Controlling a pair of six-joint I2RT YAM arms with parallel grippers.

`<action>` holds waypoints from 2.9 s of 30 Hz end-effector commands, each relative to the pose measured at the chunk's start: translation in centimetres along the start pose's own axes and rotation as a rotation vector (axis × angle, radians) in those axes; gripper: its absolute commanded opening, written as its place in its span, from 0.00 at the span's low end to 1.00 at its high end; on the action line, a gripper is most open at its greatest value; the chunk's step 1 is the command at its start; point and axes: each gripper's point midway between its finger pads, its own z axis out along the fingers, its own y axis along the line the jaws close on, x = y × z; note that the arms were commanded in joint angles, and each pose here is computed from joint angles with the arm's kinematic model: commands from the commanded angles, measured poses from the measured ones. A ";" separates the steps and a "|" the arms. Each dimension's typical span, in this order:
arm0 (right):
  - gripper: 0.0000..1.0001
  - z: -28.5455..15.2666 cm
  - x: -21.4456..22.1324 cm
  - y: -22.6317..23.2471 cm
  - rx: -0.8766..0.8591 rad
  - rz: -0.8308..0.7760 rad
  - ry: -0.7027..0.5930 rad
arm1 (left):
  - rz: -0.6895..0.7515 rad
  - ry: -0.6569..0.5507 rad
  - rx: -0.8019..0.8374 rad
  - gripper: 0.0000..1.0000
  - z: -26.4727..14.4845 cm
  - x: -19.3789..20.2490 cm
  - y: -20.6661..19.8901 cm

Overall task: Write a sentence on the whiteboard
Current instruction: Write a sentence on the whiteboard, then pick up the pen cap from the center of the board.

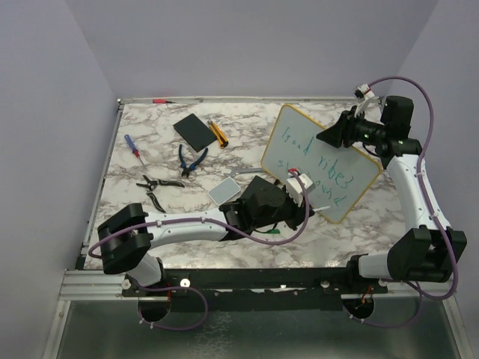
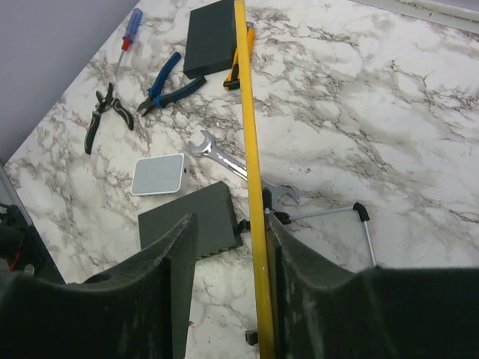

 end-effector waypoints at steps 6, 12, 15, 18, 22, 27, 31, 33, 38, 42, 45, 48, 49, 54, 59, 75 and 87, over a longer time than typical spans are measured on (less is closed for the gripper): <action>0.58 -0.9 -0.9 1.0 0.039 0.001 -0.031 | 0.005 0.053 -0.093 0.00 -3.8 0.9 3.4; 0.64 -1.3 -1.5 0.8 0.079 0.000 -0.046 | -0.026 0.029 -0.106 0.00 -5.3 -0.2 5.0; 0.66 -1.7 -2.2 0.3 0.131 -0.011 -0.071 | -0.061 0.019 -0.106 0.00 -5.9 -0.7 6.0; 0.70 -2.7 -3.7 0.3 0.194 -0.046 -0.139 | -0.126 -0.025 -0.081 0.00 -6.8 -2.0 7.1; 0.79 -4.3 -5.7 -0.2 0.300 -0.073 -0.224 | -0.121 -0.040 -0.089 0.00 -7.9 -3.5 8.2; 0.80 -5.3 -7.8 0.0 0.344 -0.075 -0.280 | -0.121 -0.040 -0.105 0.00 -9.1 -4.8 9.7; 0.80 -6.0 -8.6 0.9 0.340 -0.081 -0.305 | -0.125 -0.044 -0.143 0.00 -10.6 -6.0 11.9; 0.80 -6.4 -8.9 1.7 0.327 -0.079 -0.319 | -0.126 -0.039 -0.168 0.00 -11.5 -6.3 13.2; 0.77 -7.0 -9.0 5.2 0.209 -0.066 -0.298 | -0.117 -0.057 -0.294 0.00 -14.7 -7.3 18.2; 0.74 -6.2 -7.4 7.4 0.085 0.005 -0.245 | -0.107 -0.056 -0.407 0.00 -17.0 -6.5 22.2; 0.73 -4.6 -5.1 8.9 0.038 0.032 -0.180 | -0.089 -0.026 -0.472 0.00 -17.7 -5.2 23.3; 0.72 -1.3 -1.8 10.7 0.013 0.042 -0.071 | -0.082 -0.027 -0.491 0.00 -18.2 -4.9 23.4; 0.71 0.1 -0.3 11.4 -0.006 0.054 -0.028 | -0.079 -0.029 -0.502 0.00 -18.4 -4.9 23.6; 0.67 5.6 9.3 14.6 -0.005 0.051 0.254 | -0.070 -0.005 -0.569 0.00 -19.1 -4.1 24.6; 0.62 6.5 16.3 16.1 0.025 0.191 0.420 | -0.072 0.018 -0.607 0.00 -19.2 -3.5 25.3; 0.61 4.7 27.0 17.8 0.338 0.621 0.479 | -0.083 0.004 -0.588 0.00 -19.2 -3.8 24.8; 0.65 5.1 29.1 16.2 0.399 0.782 0.363 | -0.077 -0.001 -0.593 0.00 -19.4 -4.0 24.8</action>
